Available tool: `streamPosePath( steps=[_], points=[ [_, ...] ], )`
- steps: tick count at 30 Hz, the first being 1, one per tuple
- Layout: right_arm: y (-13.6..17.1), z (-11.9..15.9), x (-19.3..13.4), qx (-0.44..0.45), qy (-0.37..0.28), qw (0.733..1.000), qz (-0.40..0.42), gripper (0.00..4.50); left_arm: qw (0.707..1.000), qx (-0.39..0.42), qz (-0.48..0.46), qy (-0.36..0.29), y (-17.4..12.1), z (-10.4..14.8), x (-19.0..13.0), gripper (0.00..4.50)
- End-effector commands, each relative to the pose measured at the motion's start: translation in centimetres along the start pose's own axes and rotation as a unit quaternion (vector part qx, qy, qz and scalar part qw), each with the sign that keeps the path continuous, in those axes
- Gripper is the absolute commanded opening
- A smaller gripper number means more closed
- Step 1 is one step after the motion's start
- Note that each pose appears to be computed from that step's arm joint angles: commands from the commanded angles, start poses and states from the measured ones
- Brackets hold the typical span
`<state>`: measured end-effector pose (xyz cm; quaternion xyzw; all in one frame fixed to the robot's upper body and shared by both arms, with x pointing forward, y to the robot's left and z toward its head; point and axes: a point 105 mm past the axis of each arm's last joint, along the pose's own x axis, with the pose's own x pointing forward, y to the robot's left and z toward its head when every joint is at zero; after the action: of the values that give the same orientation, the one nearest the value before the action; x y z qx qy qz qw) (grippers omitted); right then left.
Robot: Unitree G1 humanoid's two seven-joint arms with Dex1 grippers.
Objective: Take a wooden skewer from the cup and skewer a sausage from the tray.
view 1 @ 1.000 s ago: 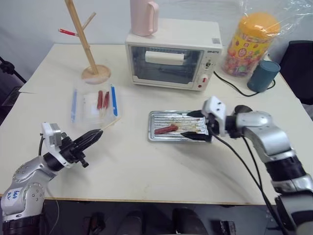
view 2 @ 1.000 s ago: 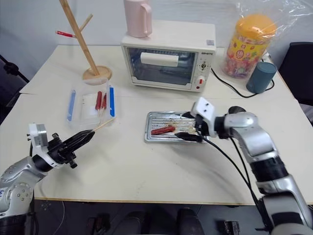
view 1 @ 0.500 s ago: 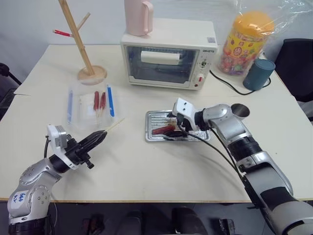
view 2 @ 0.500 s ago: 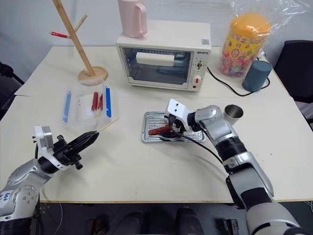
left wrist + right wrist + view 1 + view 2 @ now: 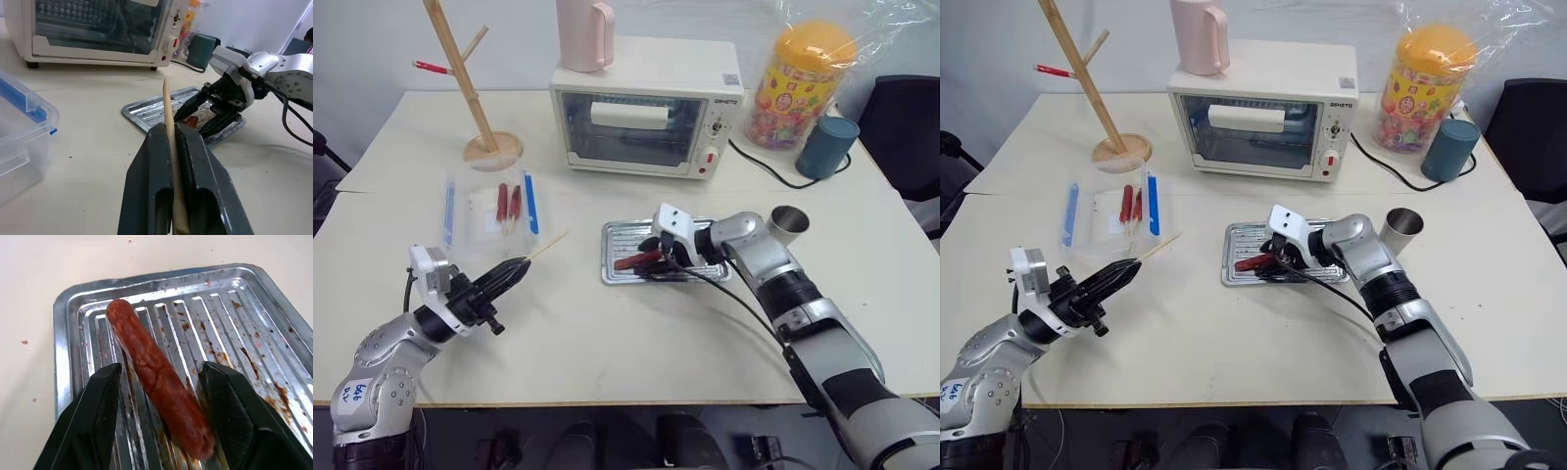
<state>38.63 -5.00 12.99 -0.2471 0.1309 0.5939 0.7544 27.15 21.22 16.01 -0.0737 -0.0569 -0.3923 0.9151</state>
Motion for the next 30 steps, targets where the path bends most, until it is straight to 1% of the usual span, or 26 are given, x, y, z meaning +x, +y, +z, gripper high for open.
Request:
streamPosePath(
  steps=[1,6,8,9,11,18,21,22,30],
  points=[
    [-0.51,1.61,0.12,-0.015,-0.022,1.000,-0.003,2.69,1.000,0.009,-0.010,-0.007,-0.13,0.61,0.22,0.00],
    [-0.38,1.46,0.53,-0.017,-0.016,1.000,0.007,2.69,1.000,0.011,-0.012,-0.007,-0.13,0.66,0.31,0.00],
    [-0.28,1.30,0.55,-0.017,-0.014,1.000,0.010,2.36,1.000,0.012,-0.013,-0.007,-0.14,0.67,0.33,0.00],
    [-0.23,1.20,0.53,-0.018,-0.014,1.000,0.011,2.27,1.000,0.012,-0.013,-0.006,-0.14,0.67,0.33,0.00],
    [-0.22,1.21,0.50,-0.020,-0.016,1.000,0.010,1.72,1.000,0.011,-0.013,-0.006,-0.14,0.66,0.30,0.00],
    [-0.03,1.34,0.49,-0.024,-0.021,0.999,0.017,1.72,1.000,0.010,-0.013,-0.006,-0.16,0.57,0.35,0.00],
    [0.02,1.19,0.53,-0.023,-0.020,0.999,0.017,1.20,1.000,0.010,-0.014,-0.007,-0.14,0.56,0.44,0.00],
    [0.00,1.17,0.55,-0.024,-0.021,0.999,0.016,1.10,1.000,0.010,-0.014,-0.007,-0.14,0.56,0.45,0.00],
    [0.08,1.07,0.53,-0.022,-0.024,0.999,0.014,1.10,1.000,0.010,-0.014,-0.007,-0.15,0.54,0.43,0.00]
  ],
)
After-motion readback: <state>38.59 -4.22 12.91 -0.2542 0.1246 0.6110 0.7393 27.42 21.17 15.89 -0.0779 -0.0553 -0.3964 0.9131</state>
